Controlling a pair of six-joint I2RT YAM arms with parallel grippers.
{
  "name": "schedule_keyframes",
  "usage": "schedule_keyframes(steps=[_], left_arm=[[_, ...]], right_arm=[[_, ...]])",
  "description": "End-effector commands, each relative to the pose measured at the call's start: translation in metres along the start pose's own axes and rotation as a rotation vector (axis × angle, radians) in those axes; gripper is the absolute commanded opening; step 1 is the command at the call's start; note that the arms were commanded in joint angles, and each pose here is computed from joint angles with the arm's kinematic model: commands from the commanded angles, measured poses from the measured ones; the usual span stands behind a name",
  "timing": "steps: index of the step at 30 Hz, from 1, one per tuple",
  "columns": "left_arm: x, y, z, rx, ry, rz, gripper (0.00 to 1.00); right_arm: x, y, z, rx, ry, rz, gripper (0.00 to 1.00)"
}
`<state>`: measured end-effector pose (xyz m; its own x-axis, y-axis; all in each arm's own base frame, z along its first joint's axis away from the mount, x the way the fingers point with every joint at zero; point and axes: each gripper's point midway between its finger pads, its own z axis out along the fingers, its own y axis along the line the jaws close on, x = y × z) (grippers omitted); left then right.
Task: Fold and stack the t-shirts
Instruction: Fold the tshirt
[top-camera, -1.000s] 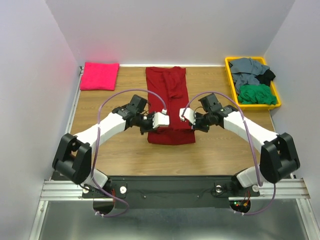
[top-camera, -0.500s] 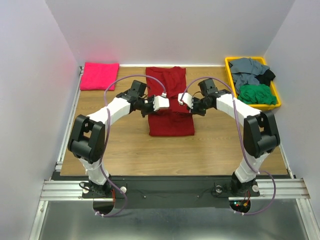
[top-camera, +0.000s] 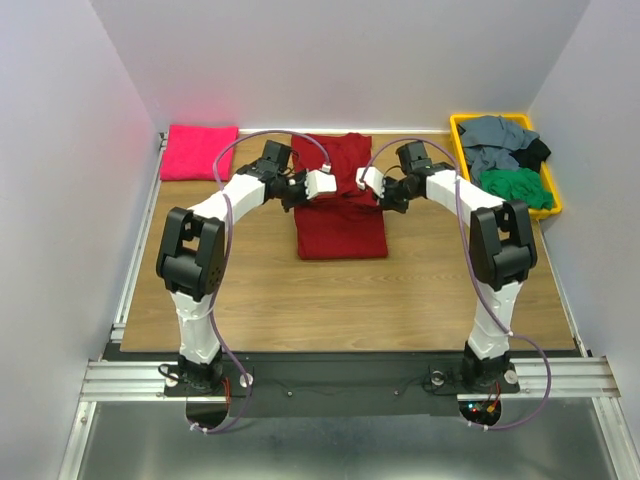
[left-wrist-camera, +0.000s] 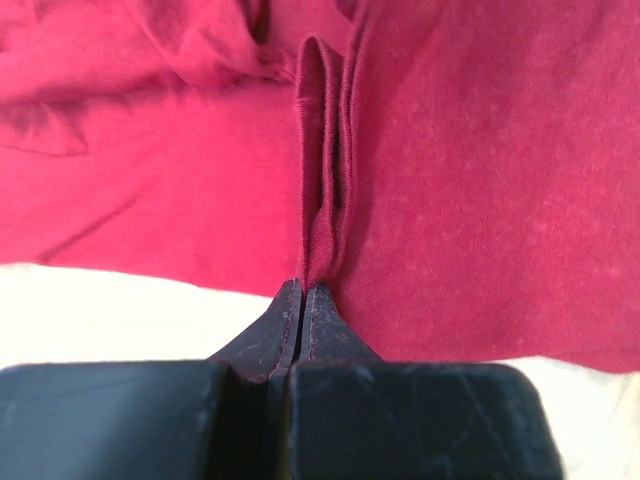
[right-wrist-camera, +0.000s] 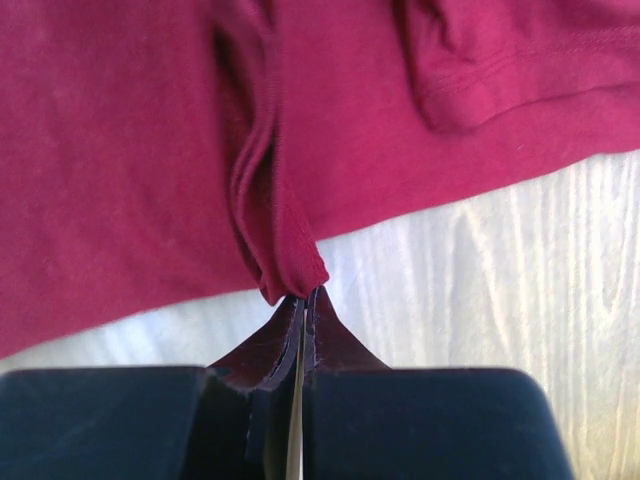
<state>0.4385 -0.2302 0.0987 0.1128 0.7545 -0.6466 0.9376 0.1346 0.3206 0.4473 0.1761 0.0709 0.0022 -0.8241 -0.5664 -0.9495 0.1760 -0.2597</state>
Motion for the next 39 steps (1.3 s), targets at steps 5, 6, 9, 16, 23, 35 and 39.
schedule_keyframes(steps=[5, 6, 9, 16, 23, 35, 39], left_arm=[[-0.004, 0.029, 0.002, -0.068, 0.003, 0.023, 0.11], [-0.004, 0.031, 0.003, -0.077, 0.009, 0.018, 0.18], [0.004, 0.046, 0.004, -0.129, 0.032, -0.038, 0.31], [-0.011, 0.085, -0.042, -0.261, -0.060, -0.216, 0.43], [-0.025, 0.019, -0.073, -0.124, -0.131, -0.424, 0.43], [0.016, -0.112, -0.053, 0.093, -0.072, -1.009, 0.57], [0.027, -0.130, -0.044, 0.133, -0.050, -1.069, 0.51]], right_arm=[[-0.020, -0.048, 0.010, 0.085, -0.048, 0.034, 0.03], [-0.016, -0.051, 0.013, 0.091, -0.036, 0.048, 0.04], [-0.010, -0.060, 0.014, 0.130, 0.001, 0.091, 0.16], [-0.003, -0.076, -0.020, 0.262, 0.054, 0.223, 0.43], [-0.034, -0.042, -0.057, 0.189, -0.030, 0.461, 0.49], [-0.019, 0.078, -0.029, -0.216, 0.026, 0.893, 0.50], [-0.005, 0.092, -0.022, -0.245, 0.058, 0.971, 0.47]])
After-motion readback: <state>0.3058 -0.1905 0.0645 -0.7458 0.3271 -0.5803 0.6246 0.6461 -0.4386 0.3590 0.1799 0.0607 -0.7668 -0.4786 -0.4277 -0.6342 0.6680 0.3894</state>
